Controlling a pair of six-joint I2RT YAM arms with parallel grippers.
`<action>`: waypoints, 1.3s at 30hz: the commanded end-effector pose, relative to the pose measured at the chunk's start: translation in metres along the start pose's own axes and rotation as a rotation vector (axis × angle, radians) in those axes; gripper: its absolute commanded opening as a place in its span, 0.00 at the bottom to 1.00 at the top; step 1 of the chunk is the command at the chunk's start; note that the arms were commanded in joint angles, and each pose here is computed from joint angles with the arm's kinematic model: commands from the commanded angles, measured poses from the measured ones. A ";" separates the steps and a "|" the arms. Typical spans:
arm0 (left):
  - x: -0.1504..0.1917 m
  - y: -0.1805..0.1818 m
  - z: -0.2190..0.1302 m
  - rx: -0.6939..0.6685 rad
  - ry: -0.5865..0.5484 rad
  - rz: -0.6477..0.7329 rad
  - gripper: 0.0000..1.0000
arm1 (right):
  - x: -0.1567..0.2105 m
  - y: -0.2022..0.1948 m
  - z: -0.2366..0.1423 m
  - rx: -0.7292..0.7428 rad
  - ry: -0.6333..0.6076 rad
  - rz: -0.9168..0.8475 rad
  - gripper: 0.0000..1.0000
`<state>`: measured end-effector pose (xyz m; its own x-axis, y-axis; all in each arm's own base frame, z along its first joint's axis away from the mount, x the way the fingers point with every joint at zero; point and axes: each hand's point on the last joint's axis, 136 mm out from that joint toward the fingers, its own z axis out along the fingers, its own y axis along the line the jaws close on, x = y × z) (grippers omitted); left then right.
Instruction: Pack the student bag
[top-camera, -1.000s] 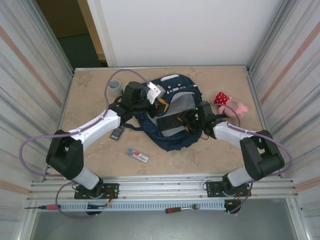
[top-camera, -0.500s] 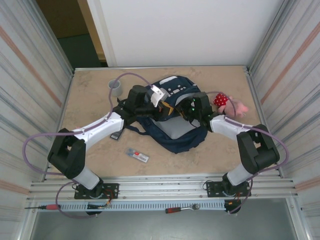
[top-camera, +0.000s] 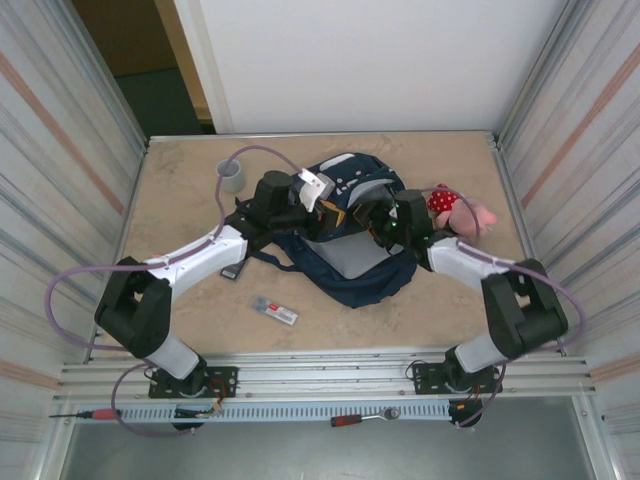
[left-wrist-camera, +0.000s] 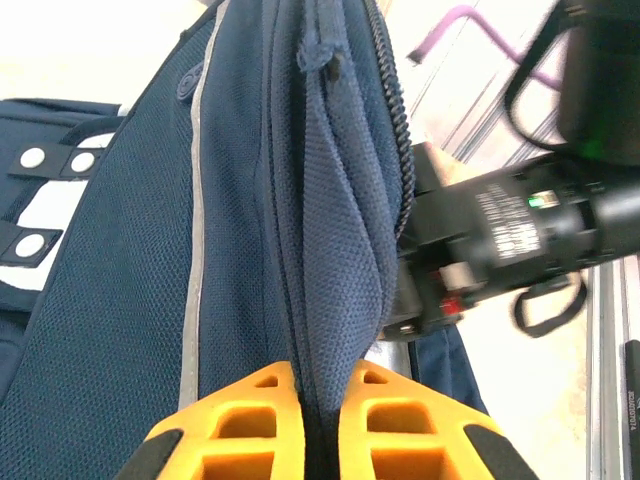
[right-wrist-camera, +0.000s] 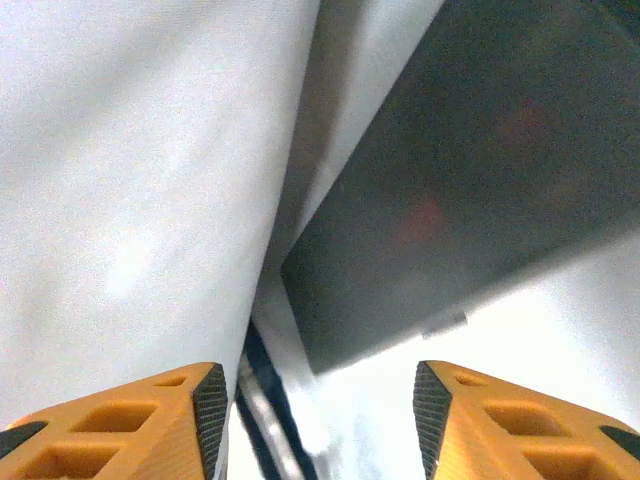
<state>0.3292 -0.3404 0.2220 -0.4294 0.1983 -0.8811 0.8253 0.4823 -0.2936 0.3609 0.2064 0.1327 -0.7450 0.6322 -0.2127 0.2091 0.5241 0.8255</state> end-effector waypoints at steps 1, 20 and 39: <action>-0.034 -0.004 -0.015 -0.007 -0.117 0.038 0.00 | 0.013 -0.019 -0.017 0.072 0.022 0.020 0.57; -0.049 -0.044 -0.011 0.200 -0.124 0.069 0.00 | -0.007 -0.014 0.032 0.073 0.064 0.099 0.37; -0.016 0.021 -0.050 -0.143 -0.016 -0.121 0.48 | 0.012 -0.051 -0.032 0.201 0.080 0.003 0.55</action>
<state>0.3276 -0.3236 0.2346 -0.4845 0.1692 -0.8583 0.7821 0.5233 -0.3383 0.3506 0.1906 0.1113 -0.7720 0.6195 -0.1419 0.2960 0.5480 0.7824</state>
